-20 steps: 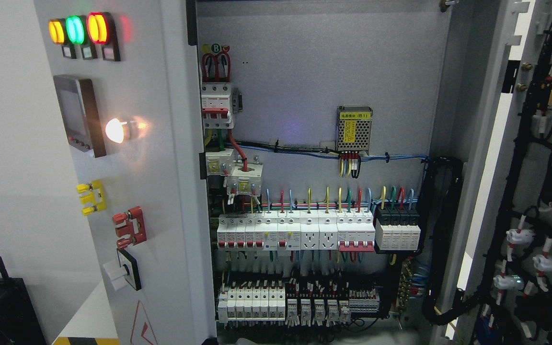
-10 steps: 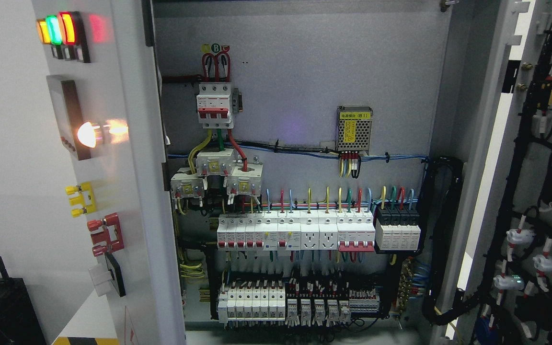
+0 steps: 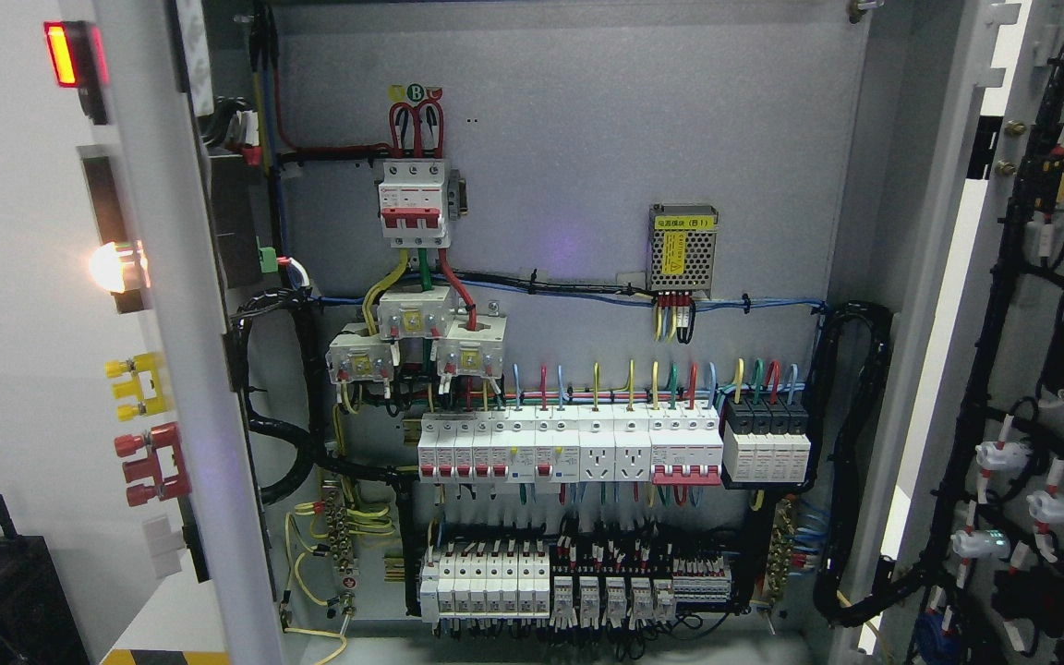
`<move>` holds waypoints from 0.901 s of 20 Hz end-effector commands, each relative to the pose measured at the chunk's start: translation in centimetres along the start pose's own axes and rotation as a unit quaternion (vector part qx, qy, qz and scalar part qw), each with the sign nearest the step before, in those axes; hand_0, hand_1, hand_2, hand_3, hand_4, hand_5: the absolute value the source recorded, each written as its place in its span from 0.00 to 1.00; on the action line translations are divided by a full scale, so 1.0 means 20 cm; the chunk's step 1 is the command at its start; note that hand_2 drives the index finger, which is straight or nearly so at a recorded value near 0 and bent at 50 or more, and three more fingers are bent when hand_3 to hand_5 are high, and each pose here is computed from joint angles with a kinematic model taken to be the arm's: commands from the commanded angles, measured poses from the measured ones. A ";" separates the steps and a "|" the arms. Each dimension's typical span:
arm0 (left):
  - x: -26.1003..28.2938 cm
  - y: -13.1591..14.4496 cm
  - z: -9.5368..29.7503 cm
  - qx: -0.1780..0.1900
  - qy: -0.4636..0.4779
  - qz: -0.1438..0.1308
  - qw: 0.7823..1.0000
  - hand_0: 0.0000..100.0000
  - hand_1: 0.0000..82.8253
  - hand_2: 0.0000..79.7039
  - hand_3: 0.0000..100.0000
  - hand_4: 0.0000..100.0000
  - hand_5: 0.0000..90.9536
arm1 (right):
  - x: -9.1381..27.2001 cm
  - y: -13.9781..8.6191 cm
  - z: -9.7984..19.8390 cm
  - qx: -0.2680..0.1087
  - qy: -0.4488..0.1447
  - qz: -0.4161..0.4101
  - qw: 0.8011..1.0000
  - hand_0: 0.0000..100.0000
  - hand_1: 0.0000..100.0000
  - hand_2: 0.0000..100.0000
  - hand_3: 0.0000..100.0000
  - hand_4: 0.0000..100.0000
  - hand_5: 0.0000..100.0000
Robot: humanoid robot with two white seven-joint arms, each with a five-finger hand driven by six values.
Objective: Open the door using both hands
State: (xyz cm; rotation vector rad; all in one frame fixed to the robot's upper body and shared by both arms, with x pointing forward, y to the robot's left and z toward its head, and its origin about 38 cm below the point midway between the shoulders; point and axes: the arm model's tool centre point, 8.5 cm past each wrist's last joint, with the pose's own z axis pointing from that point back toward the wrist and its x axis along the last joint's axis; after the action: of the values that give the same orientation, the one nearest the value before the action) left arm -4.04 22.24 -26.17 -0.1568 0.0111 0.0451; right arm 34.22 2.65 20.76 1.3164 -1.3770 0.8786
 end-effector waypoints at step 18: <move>0.05 0.01 0.00 0.001 -0.014 -0.003 1.000 0.00 0.00 0.00 0.00 0.03 0.00 | -0.08 0.19 -0.17 0.042 0.015 0.003 0.999 0.11 0.00 0.00 0.00 0.00 0.00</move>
State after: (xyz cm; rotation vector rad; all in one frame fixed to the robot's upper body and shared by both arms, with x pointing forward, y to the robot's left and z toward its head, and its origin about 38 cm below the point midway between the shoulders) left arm -3.99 22.25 -26.18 -0.1567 0.0086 0.0448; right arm 32.45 4.80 20.25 1.3193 -1.3474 0.9244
